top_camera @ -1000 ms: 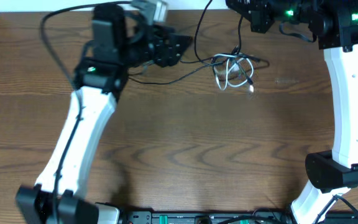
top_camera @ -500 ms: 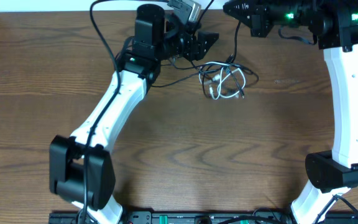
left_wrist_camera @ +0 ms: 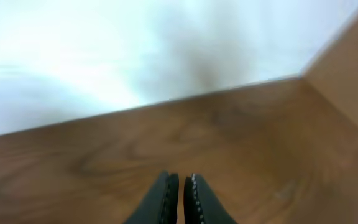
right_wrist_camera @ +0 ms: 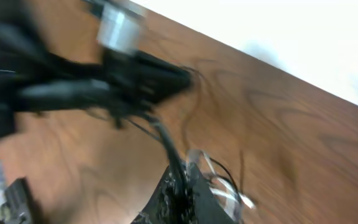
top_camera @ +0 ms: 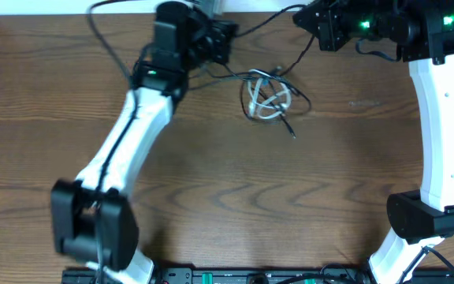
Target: Untangle cables
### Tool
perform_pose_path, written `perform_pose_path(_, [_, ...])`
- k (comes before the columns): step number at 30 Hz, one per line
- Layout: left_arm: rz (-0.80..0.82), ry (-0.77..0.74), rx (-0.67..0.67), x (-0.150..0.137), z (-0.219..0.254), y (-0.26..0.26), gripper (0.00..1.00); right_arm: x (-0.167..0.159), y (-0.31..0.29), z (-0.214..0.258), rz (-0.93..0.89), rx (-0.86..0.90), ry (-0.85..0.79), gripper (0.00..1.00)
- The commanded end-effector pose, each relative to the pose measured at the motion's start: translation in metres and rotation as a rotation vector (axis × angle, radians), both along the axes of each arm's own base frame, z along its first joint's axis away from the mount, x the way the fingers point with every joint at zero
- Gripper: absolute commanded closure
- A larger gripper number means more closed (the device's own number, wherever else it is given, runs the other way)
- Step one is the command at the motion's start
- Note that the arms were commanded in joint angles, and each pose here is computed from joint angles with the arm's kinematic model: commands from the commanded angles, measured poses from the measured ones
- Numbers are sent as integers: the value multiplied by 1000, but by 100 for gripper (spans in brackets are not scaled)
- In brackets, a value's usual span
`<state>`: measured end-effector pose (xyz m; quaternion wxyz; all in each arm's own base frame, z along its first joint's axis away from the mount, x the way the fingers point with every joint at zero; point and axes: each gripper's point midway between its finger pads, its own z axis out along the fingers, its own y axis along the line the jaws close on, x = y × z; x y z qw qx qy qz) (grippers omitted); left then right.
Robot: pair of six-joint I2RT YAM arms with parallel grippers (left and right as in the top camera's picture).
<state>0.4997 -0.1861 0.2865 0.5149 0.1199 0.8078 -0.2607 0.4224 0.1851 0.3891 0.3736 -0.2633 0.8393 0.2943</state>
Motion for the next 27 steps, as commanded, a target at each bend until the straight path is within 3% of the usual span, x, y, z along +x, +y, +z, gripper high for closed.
perform_pose_path(1, [274,-121,46,-7,65,62,93,11,-20,-8,-104,-34,27,99])
perform_pose_path(4, [397,-161,117,-25,89,95,93,15,-29,-16,-139,-33,60,99])
perform_pose_path(10, [447,-185,179,-53,111,120,92,30,-64,-38,-306,-103,114,99])
perform_pose_path(15, [508,-195,190,-62,120,140,93,44,-106,-65,-510,-227,151,99])
perform_pose_path(20, [532,-196,191,-65,123,151,93,53,-134,-98,-581,-259,209,99])
perform_pose_path(22, [532,-194,190,-66,123,151,92,54,-131,-109,-542,-229,233,99])
perform_pose_path(26, [437,-192,153,-67,123,133,92,42,-78,-107,-190,-94,183,99])
perform_pose_path(27, [411,-186,124,-68,123,128,93,37,-64,-103,-110,-61,164,93])
